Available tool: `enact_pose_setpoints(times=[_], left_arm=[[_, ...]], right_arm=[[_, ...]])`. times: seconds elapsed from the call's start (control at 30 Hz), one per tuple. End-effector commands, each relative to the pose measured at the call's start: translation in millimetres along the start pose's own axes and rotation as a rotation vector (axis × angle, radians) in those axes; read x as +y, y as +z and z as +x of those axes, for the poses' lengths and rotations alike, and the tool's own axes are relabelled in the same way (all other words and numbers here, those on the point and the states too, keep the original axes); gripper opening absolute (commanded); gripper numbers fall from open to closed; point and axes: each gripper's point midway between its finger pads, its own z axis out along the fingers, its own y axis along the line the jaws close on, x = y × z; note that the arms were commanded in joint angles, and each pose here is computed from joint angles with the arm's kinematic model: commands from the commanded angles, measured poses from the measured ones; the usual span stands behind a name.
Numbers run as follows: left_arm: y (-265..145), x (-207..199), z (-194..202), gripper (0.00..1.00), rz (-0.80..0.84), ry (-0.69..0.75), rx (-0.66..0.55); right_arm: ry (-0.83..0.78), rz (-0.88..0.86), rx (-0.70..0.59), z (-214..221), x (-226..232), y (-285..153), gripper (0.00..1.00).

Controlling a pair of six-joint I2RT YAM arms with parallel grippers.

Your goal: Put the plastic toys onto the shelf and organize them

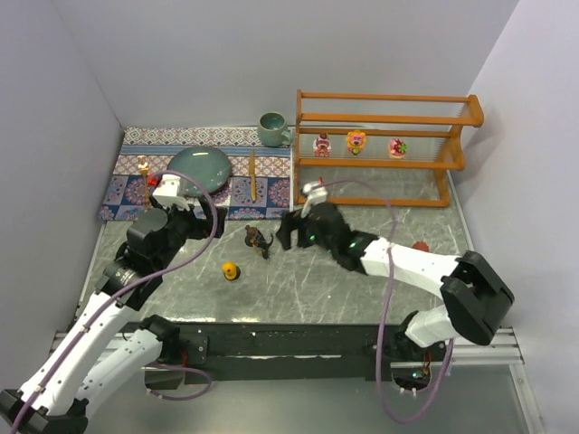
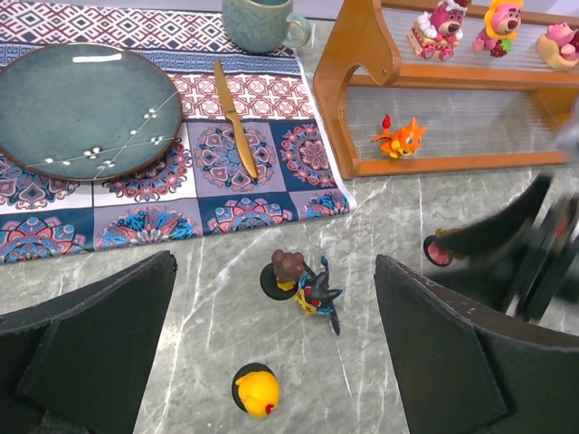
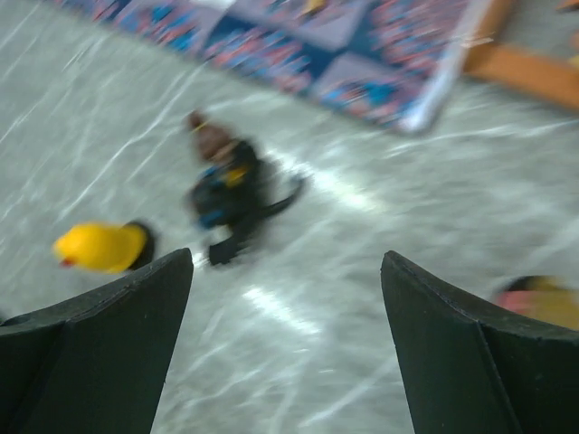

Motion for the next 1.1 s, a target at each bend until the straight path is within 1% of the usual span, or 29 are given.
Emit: enact_pose_setpoints(times=[0.0,0.03,0.1,0.13,0.17,0.2,0.27,0.3,0.33,0.4,0.43,0.53,0.7,0.83,1.07], left_arm=[[-2.0,3.2,-8.5,0.97,-0.015,-0.014,-0.036],[-2.2,4.5,-9.3,0.97,-0.022,-0.016,-0.04],[-2.5,6.6,-9.2,0.97,-0.03,-0.018,-0.042],[-2.4,7.4,-9.5,0.97,-0.035,-0.022,-0.044],[-2.5,9.2,-10.8,0.97,-0.043,-0.023,-0.048],[-2.4,11.0,-11.4,0.97,-0.052,-0.025,-0.051],[-3.4,15.3,-12.6,0.97,-0.07,-0.031,-0.057],[-4.2,16.7,-13.4,0.97,-0.075,-0.034,-0.061],[-4.5,17.6,-14.0,0.97,-0.079,-0.038,-0.064],[-5.0,18.5,-14.7,0.97,-0.081,-0.04,-0.069],[-4.4,18.8,-14.1,0.97,-0.081,-0.04,-0.068],[-2.7,16.6,-11.7,0.97,-0.069,-0.041,-0.056],[-1.5,13.0,-9.5,0.97,-0.048,-0.042,-0.046],[-1.2,11.0,-9.3,0.97,-0.038,-0.042,-0.041],[1.6,11.9,-5.9,0.97,-0.041,-0.041,-0.028]], right_arm=[[0.032,0.039,-0.044,2.4,30.0,12.2,0.89],[0.016,0.022,-0.033,7.0,47.5,15.8,0.89],[0.037,0.053,-0.003,13.0,54.3,19.8,0.88],[0.05,0.084,-0.012,7.8,62.2,25.2,0.88],[0.108,0.121,-0.011,7.3,62.8,28.3,0.88],[0.114,0.157,0.015,12.7,61.5,29.2,0.88],[0.167,0.209,-0.011,7.7,70.5,36.2,0.88],[0.163,0.242,0.011,16.5,67.8,41.0,0.88],[0.177,0.259,-0.019,5.9,72.4,43.5,0.88],[0.184,0.297,0.016,18.6,71.1,52.3,0.88],[0.192,0.299,0.009,12.9,74.8,55.5,0.88],[0.166,0.32,0.034,23.8,71.2,62.7,0.88],[0.085,0.267,0.107,47.3,71.9,65.4,0.89],[0.031,0.249,0.165,69.5,63.7,61.2,0.9],[-0.05,0.287,0.194,79.8,46.0,55.1,0.9]])
